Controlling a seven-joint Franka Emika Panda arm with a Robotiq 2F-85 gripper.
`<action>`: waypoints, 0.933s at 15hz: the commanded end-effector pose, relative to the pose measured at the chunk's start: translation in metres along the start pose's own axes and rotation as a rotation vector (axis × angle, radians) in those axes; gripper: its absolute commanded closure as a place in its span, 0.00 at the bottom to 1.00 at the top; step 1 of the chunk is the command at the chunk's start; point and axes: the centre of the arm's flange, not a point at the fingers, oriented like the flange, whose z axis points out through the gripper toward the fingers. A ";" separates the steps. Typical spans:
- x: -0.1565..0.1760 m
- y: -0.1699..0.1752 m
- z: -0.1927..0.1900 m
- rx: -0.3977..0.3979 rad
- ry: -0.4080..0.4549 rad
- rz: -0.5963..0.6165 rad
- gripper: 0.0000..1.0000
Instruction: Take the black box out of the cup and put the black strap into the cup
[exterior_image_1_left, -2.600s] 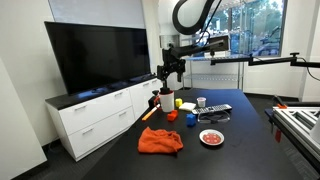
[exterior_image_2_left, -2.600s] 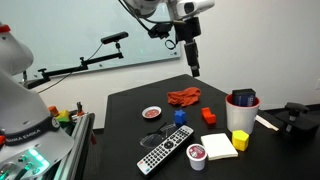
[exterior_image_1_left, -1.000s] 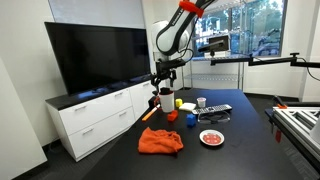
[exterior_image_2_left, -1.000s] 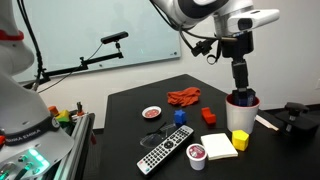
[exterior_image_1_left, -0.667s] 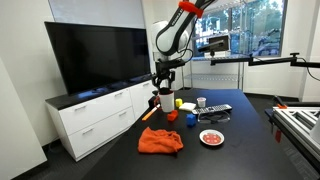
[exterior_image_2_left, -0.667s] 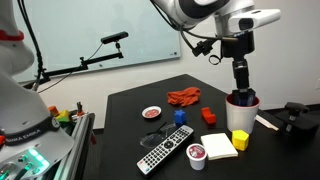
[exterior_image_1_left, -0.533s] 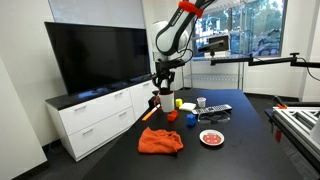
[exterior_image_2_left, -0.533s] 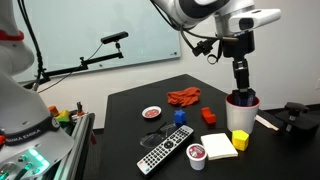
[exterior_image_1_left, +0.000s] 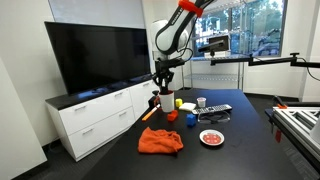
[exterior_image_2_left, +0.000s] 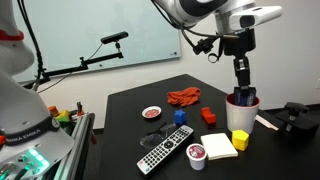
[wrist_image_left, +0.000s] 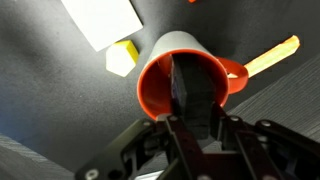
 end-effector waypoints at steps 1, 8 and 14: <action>0.011 0.002 -0.052 0.061 0.050 -0.025 0.92; 0.016 0.001 -0.143 0.132 0.147 -0.057 0.92; -0.027 -0.037 -0.140 0.188 0.104 -0.125 0.92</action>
